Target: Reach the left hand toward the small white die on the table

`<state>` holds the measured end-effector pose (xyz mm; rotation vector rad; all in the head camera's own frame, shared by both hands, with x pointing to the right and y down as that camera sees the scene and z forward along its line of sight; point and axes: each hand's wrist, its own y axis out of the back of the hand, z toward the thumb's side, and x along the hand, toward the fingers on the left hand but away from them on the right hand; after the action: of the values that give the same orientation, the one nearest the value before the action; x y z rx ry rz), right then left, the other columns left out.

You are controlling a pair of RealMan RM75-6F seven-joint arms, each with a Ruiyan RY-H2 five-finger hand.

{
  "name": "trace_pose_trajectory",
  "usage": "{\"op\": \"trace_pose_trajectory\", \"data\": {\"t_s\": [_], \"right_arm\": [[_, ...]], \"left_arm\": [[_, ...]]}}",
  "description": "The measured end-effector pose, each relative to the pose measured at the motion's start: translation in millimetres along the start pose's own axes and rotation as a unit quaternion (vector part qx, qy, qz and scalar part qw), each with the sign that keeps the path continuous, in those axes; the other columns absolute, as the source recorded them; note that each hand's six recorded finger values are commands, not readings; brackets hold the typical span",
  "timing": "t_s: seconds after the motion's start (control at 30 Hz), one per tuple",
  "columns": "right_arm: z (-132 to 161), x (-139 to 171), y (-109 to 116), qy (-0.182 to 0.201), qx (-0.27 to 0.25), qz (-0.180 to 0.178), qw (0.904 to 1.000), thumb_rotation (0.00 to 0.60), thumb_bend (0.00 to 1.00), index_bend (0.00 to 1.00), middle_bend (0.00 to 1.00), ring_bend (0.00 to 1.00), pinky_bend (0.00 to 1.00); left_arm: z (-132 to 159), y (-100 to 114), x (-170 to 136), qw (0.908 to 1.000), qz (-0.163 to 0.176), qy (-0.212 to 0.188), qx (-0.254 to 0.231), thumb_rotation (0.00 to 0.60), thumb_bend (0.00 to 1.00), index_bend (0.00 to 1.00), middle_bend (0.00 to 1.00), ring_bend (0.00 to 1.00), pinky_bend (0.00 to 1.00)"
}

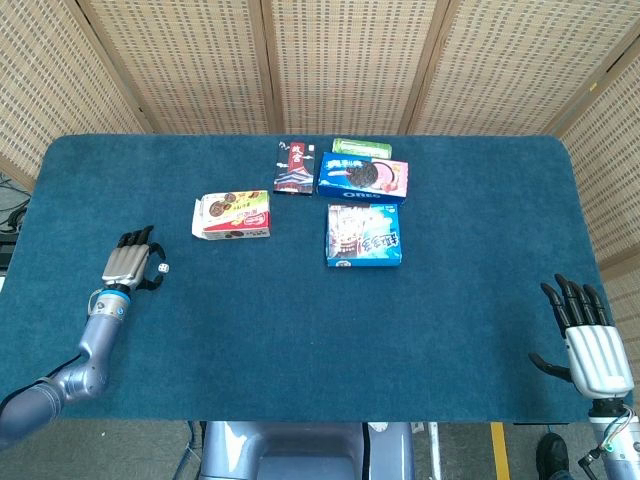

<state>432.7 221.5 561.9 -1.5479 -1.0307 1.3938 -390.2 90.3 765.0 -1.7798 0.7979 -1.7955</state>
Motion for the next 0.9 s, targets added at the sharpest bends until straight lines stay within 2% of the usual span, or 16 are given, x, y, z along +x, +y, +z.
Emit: {"op": "trace_pose_trajectory", "data": {"t_s": [0.1,0.2,0.33,0.67,0.9], "right_arm": [[0,0,0,0.0,-0.001,0.0,1.0,0.6,0.0,0.04,0.0,0.0,0.0],[0,0,0,0.0,-0.001,0.0,1.0,0.6,0.0,0.04,0.0,0.0,0.0],[0,0,0,-0.001,-0.002,-0.001,1.0,0.6,0.0,0.04,0.0,0.0,0.0],[0,0,0,-0.002,-0.005,-0.001,1.0,0.6,0.0,0.05,0.0,0.0,0.0],[0,0,0,-0.003,-0.006,-0.001,1.0,0.6,0.0,0.06,0.0,0.0,0.0]], "left_arm": [[1,-2,1,1.0,-0.001,0.001,-0.001,0.6,0.38,0.41,0.0,0.0,0.0],[0,-2,2,1.0,0.001,0.003,-0.001,0.6,0.4,0.5,0.0,0.0,0.0],[0,-3,3,1.0,0.004,0.004,0.001,0.6,0.4,0.57,0.0,0.0,0.0],[0,9,0,0.9998,0.018,-0.001,-0.009,0.6,0.4,0.58,0.0,0.0,0.0],[15,40,-17,0.9967,0.045,-0.041,-0.054,0.6,0.39,0.58,0.0,0.0,0.0]]}}
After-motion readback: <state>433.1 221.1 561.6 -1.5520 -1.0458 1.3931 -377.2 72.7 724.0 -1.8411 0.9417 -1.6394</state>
